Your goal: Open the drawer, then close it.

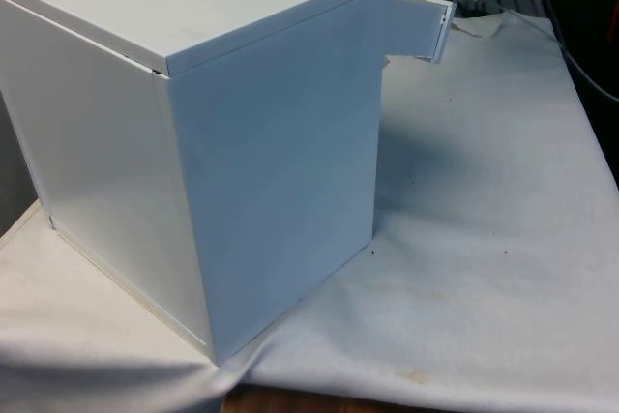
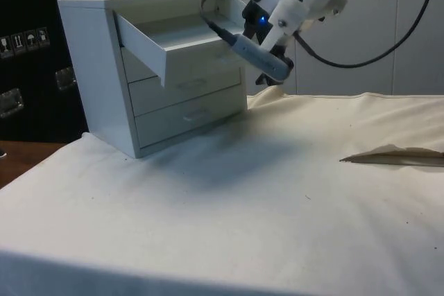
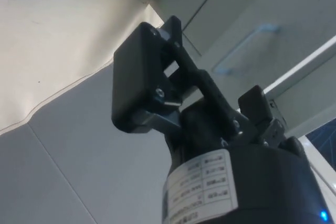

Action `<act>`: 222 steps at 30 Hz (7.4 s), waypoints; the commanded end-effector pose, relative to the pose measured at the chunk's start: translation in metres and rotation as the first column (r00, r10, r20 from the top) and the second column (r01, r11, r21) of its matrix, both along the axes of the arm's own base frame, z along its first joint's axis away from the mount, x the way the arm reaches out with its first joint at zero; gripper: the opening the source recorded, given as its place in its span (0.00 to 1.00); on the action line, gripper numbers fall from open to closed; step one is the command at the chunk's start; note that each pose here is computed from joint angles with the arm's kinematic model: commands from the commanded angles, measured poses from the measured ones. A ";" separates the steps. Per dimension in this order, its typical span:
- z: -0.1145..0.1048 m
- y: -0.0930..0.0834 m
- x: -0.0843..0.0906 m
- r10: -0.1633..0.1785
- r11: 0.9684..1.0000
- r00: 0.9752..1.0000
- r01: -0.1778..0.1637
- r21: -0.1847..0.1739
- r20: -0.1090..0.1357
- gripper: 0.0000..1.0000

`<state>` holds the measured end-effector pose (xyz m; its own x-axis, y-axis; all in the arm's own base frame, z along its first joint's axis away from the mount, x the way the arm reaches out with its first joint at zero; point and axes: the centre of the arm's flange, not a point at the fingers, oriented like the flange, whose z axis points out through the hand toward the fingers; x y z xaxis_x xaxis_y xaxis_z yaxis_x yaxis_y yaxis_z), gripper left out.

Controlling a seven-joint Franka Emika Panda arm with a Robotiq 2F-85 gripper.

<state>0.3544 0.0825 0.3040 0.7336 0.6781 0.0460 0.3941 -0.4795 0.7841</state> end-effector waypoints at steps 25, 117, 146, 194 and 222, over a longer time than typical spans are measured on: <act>-0.001 0.000 0.004 0.001 1.000 1.000 -0.001 0.002 -0.003 0.00; 0.056 -0.042 0.046 0.196 0.963 0.981 -0.194 -0.189 -0.011 0.00; 0.069 -0.086 0.075 0.227 0.956 0.974 -0.221 -0.192 0.008 0.00; 0.083 -0.150 0.139 0.236 0.954 0.972 -0.231 -0.191 0.001 0.00; 0.096 -0.131 0.128 0.218 0.963 0.975 -0.207 -0.176 0.048 0.00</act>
